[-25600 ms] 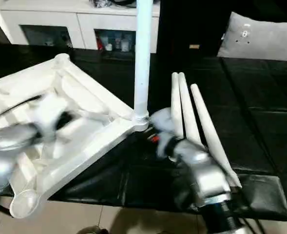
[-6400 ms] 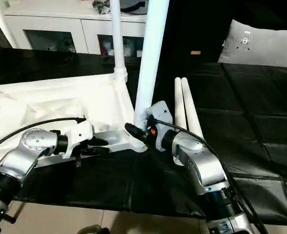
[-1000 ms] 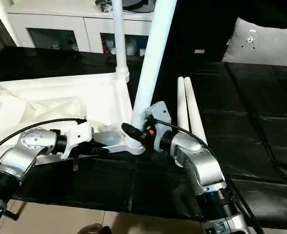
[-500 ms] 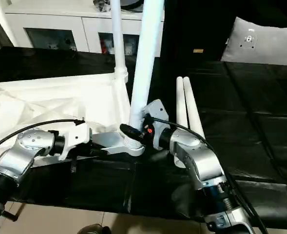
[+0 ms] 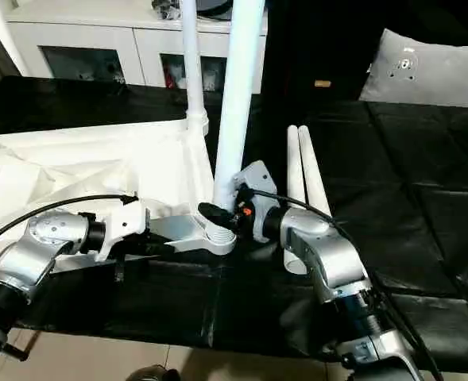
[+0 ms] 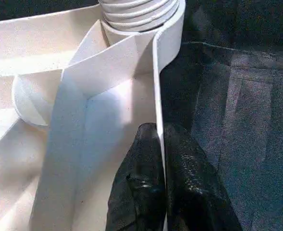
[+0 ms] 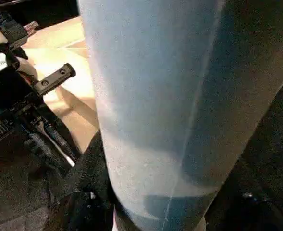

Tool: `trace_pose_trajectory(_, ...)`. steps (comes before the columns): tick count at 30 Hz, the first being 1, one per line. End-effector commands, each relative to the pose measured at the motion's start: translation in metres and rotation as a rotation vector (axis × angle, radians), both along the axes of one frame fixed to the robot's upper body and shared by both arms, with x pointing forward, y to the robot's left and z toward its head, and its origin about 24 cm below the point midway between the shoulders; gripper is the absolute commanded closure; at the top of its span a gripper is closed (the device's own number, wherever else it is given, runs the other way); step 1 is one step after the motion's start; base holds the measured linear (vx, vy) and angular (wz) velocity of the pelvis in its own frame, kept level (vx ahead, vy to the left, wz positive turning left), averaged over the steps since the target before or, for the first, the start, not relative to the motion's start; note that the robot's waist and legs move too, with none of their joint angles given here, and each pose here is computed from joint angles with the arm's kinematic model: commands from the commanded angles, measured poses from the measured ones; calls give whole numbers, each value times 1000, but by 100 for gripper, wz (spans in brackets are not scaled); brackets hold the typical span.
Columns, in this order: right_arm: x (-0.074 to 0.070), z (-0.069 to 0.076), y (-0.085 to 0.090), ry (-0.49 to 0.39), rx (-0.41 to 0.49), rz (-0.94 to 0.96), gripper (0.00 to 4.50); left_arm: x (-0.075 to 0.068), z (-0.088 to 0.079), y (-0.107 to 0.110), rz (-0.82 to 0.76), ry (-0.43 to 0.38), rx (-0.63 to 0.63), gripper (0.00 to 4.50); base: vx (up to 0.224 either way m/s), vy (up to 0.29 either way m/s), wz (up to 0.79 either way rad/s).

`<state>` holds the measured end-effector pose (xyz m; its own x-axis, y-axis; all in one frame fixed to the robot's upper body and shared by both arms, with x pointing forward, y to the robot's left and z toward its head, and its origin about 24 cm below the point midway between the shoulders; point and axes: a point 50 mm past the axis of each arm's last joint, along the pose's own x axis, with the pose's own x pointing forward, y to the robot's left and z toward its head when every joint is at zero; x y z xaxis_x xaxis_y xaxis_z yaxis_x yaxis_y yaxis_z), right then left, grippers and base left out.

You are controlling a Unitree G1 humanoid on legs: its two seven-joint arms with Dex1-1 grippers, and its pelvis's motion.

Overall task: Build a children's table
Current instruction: Insert table leg to table base

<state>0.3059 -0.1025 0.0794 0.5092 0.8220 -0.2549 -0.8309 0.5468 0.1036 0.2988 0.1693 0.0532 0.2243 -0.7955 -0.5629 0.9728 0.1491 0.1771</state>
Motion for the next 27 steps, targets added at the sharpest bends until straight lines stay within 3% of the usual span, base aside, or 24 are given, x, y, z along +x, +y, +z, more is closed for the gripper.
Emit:
trace_pose_trajectory(1,-2,-21,-6,93,-83,-8,261,-4,4,-5,-78,-20,11,450,0,0,0)
trace_pose_trajectory(7,1,-22,-2,99,-92,14,261,-5,4,-8,-83,-27,5,450,0,0,0)
trace_pose_trajectory(16,-2,-29,-11,150,37,-30,261,-6,2,-6,-57,-11,11,450,0,0,0)
trace_pose_trajectory(21,-7,-36,-18,178,116,-76,261,-6,2,-6,-48,-8,4,450,0,0,0)
trace_pose_trajectory(22,-12,-44,-23,191,152,-113,261,-6,2,-7,-44,-7,0,450,0,0,0)
trace_pose_trajectory(27,-19,-54,-31,165,168,-167,261,-4,1,-7,-35,-9,-2,450,0,0,0)
